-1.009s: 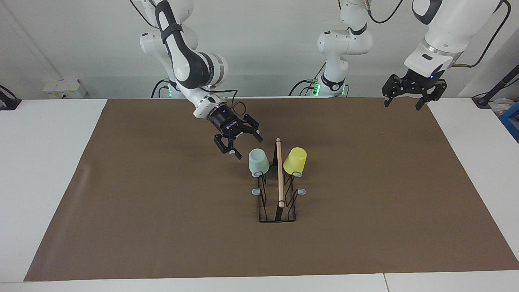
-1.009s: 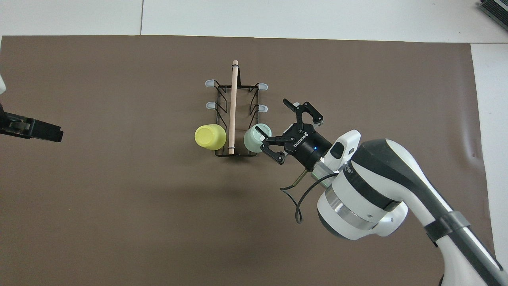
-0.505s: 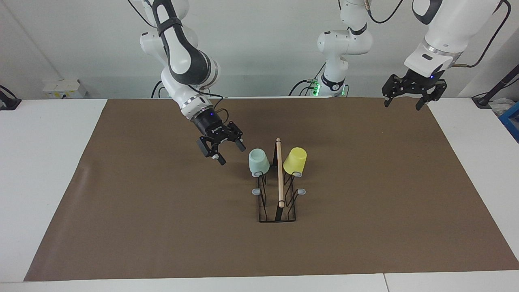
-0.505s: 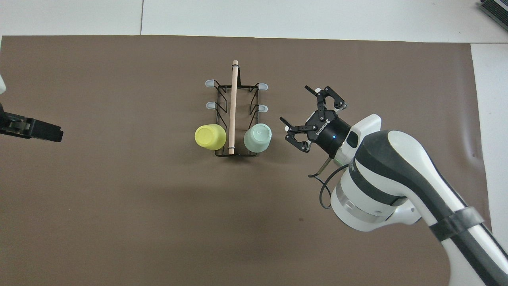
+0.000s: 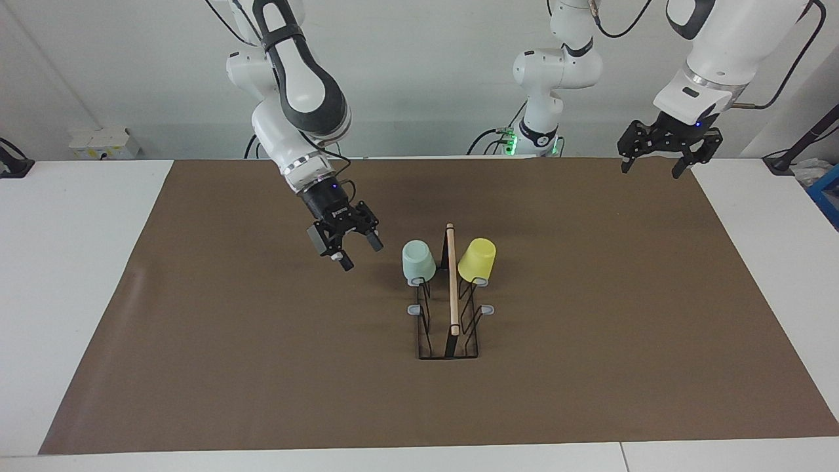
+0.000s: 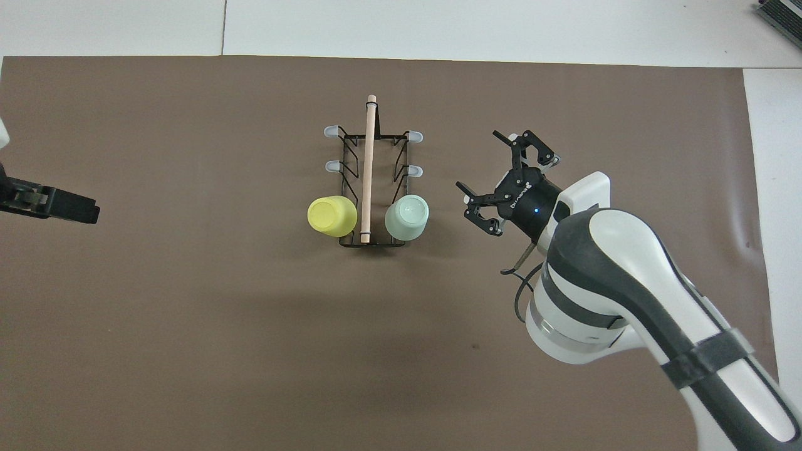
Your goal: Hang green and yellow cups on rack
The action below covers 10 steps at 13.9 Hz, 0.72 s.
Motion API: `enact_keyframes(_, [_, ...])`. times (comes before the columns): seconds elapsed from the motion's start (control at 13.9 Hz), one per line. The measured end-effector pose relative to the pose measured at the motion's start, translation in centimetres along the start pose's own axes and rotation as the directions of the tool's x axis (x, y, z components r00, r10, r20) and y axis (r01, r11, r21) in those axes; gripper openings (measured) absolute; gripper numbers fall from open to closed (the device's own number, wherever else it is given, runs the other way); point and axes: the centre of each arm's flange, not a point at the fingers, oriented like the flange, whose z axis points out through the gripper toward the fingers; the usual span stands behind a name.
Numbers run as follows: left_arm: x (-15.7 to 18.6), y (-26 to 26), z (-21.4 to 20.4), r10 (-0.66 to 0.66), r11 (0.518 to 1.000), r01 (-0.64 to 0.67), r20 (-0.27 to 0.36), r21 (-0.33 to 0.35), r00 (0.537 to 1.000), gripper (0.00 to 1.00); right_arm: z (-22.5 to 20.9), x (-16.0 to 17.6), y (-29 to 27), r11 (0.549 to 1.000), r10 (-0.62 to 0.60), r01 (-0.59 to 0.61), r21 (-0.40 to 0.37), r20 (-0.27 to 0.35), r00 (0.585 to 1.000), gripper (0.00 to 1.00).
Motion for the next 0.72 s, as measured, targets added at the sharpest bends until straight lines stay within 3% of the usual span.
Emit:
enact_keyframes(0.36, [0.0, 0.0, 0.0, 0.000, 1.000, 0.000, 0.000, 0.000, 1.000, 1.00, 0.5, 2.7, 0.9, 0.967, 0.241, -0.243, 0.075, 0.026, 0.970, 1.00])
enact_keyframes(0.72, [0.0, 0.0, 0.0, 0.000, 1.000, 0.000, 0.000, 0.000, 1.000, 1.00, 0.5, 2.1, 2.9, 0.927, 0.301, -0.314, 0.207, 0.091, 0.949, 1.00])
